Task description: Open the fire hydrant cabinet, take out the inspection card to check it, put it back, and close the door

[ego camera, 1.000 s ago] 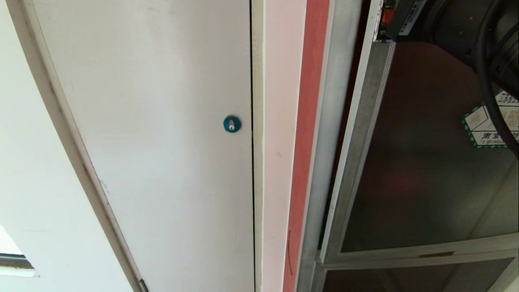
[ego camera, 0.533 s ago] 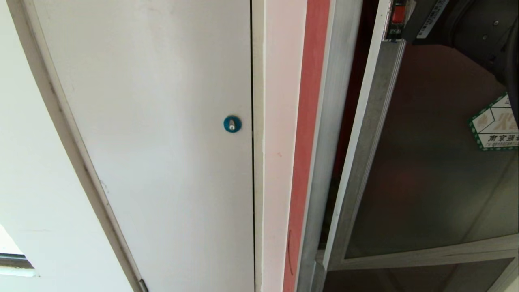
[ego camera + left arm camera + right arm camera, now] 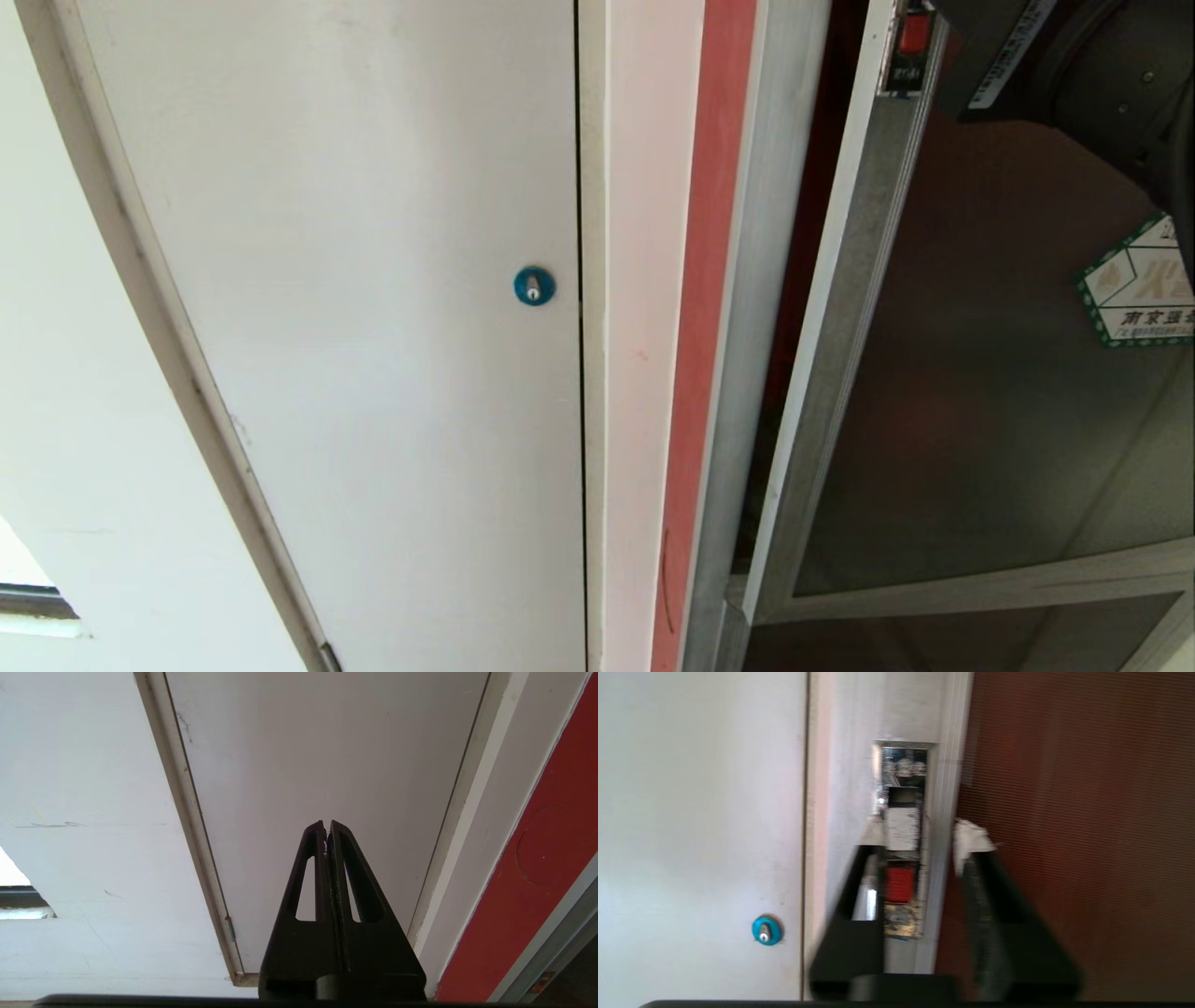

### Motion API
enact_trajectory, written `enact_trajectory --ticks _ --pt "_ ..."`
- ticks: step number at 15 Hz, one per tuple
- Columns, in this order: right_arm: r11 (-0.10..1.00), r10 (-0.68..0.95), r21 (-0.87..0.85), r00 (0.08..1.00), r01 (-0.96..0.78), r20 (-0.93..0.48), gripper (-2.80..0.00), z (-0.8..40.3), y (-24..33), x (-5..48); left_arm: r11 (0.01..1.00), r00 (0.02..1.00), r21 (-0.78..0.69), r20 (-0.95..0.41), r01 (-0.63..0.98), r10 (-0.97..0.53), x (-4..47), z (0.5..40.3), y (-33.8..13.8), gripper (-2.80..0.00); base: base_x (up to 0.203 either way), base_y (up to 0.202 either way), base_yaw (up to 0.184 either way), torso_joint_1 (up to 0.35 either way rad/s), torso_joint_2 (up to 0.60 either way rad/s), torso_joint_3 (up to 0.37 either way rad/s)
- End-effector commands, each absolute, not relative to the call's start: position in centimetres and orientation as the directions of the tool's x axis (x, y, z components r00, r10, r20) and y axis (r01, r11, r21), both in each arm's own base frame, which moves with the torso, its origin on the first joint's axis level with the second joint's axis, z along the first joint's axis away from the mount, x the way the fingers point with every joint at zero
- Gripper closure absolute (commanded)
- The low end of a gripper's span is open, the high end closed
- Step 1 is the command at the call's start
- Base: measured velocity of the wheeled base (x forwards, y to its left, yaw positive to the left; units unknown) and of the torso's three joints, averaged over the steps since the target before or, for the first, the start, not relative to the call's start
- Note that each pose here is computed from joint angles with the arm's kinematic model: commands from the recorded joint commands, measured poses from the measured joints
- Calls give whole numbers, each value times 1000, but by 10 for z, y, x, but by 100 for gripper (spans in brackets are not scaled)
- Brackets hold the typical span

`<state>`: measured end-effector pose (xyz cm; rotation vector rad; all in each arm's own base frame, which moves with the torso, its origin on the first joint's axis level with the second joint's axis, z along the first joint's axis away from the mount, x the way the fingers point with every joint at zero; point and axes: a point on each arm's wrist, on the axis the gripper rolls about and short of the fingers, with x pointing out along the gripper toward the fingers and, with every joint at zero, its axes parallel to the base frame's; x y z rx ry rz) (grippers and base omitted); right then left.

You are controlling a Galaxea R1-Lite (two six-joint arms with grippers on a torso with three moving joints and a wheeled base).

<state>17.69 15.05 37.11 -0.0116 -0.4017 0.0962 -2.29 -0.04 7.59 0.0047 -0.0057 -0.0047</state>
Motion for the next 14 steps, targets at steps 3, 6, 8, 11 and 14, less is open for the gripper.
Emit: enact_trajectory --ticks 3,6,8,11,14 --pt "994 112 -44 914 -104 390 -280 368 147 172 1000 1000 5 5 5 -5 -23 76 0 0 0 0 0 0 0 0" --pt "987 162 -74 914 -145 371 -280 357 145 164 1000 1000 5 5 5 -5 -23 76 0 0 0 0 0 0 0 0" --pt "982 189 -87 910 -169 369 -280 354 142 158 1000 1000 5 5 5 -5 -23 76 0 0 0 0 0 0 0 0" --pt "981 191 -91 912 -170 364 -280 349 134 150 1000 1000 5 5 5 -5 -23 76 0 0 0 0 0 0 0 0" --pt "981 191 -91 912 -169 362 -280 344 125 141 1000 1000 5 5 5 -5 -23 76 0 0 0 0 0 0 0 0"
